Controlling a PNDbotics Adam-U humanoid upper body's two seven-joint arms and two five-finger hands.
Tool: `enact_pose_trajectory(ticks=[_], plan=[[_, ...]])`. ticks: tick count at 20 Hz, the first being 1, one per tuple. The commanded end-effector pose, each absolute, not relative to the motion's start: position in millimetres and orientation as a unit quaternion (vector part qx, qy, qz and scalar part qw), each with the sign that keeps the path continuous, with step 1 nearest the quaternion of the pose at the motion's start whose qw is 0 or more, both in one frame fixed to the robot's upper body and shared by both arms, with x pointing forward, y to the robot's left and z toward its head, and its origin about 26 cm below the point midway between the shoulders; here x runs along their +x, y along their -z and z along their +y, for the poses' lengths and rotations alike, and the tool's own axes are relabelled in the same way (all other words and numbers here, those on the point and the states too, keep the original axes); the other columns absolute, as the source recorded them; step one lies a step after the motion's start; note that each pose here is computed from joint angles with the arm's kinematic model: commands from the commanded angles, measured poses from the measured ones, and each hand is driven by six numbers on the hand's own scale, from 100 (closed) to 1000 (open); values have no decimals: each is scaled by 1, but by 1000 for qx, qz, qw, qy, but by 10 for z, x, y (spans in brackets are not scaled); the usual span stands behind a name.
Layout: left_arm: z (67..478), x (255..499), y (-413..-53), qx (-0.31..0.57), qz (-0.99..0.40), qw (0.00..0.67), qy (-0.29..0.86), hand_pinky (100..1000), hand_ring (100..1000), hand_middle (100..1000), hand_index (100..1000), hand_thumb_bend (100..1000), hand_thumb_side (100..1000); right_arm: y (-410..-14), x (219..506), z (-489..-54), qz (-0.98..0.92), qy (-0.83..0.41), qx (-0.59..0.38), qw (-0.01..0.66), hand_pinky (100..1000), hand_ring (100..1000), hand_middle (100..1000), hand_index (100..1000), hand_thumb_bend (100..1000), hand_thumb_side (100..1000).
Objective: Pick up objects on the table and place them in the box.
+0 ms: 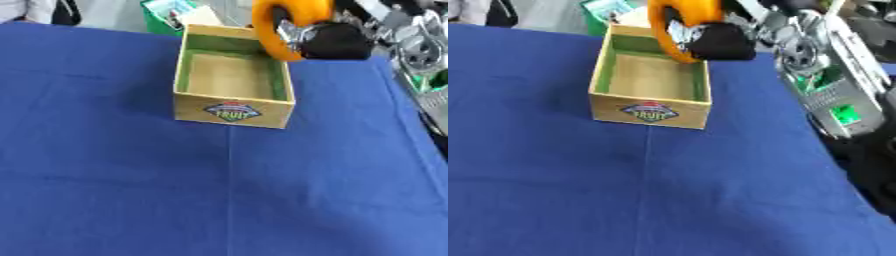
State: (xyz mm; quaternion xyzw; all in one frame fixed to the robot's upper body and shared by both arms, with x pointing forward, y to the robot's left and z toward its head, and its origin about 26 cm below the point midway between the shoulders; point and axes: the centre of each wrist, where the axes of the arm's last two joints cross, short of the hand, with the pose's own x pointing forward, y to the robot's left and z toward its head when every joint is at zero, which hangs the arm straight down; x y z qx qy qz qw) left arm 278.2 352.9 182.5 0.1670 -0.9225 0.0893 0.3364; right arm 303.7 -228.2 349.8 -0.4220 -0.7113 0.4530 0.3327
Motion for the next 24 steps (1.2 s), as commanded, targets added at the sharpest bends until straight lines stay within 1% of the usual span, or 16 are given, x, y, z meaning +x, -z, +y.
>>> enact_pose_trajectory(ticks=[1,6,9,12,19,24], plan=[[3521,2754,-1898,165,-928,324,-79,467,383,416,655,100,806,-3673,3127,-2276,-695,-439,-452,347,664,702,411,557,100,571],[3514,2755,-1892,162,-928,326,-76,467,382,415,654,100,807,-3762,3507,-2210,-682,-418,-465,380,663,703,402,556,100,573],[3509,2756,-1890,160,-929,326,-74,468,382,415,654,100,807,-3746,3738,-2139,-674,-410,-472,394,662,702,401,557,100,612],[3505,2757,-1885,158,-929,327,-73,468,381,414,654,100,808,-3694,3966,-2081,-662,-400,-490,403,661,699,394,552,100,617],[3473,2770,-1879,148,-930,329,-68,468,380,413,653,100,810,-3356,4493,-1990,-642,-349,-515,448,660,679,379,553,100,605],[3457,2776,-1873,142,-930,331,-67,469,379,413,653,100,811,-3079,4692,-1960,-633,-346,-513,466,660,683,384,552,100,613]])
